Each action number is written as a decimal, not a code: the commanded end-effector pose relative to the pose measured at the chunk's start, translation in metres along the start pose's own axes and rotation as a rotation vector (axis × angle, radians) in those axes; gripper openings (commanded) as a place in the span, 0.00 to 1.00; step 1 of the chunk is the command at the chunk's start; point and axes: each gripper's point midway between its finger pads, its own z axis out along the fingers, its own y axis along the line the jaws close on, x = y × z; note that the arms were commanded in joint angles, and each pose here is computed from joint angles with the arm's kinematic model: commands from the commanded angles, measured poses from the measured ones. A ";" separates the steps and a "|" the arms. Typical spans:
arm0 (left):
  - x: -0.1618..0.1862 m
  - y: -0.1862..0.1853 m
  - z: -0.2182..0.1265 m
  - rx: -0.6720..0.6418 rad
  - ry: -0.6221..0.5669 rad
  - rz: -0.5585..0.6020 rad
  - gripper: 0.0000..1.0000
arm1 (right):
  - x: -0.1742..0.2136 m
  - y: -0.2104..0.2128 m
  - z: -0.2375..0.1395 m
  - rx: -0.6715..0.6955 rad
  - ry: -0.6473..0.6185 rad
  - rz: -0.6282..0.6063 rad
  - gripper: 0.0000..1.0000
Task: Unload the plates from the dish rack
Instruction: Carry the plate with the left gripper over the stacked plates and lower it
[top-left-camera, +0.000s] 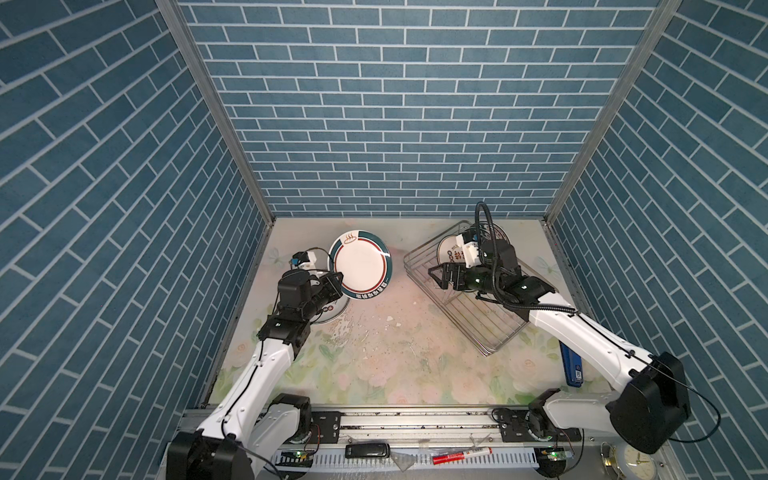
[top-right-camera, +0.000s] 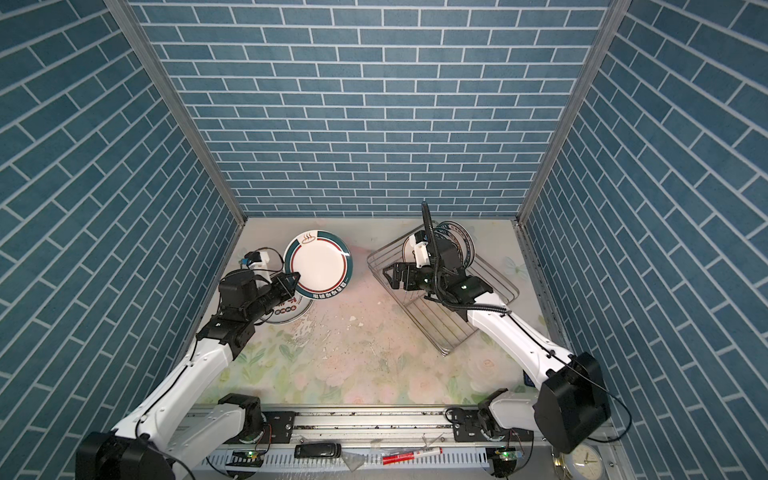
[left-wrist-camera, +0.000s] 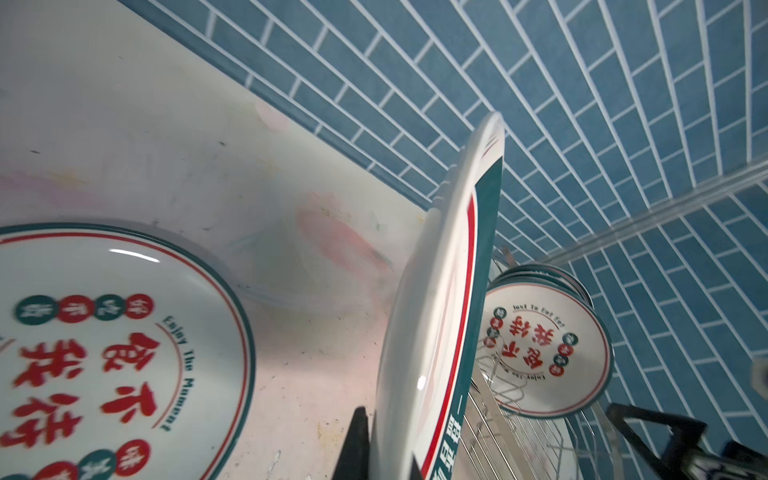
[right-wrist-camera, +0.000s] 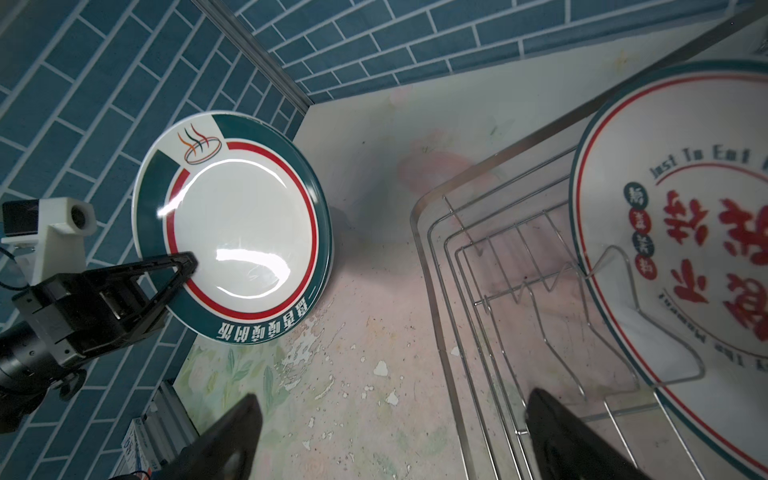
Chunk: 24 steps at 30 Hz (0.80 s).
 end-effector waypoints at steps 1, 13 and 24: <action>-0.012 0.026 -0.016 -0.140 -0.075 -0.023 0.00 | -0.028 -0.006 -0.026 0.120 -0.119 -0.064 0.99; -0.013 0.099 -0.045 -0.446 -0.123 -0.128 0.00 | -0.037 -0.077 -0.062 0.608 -0.156 -0.091 0.99; -0.006 0.133 -0.053 -0.584 -0.098 -0.190 0.00 | -0.038 -0.098 -0.071 0.751 -0.152 -0.145 0.99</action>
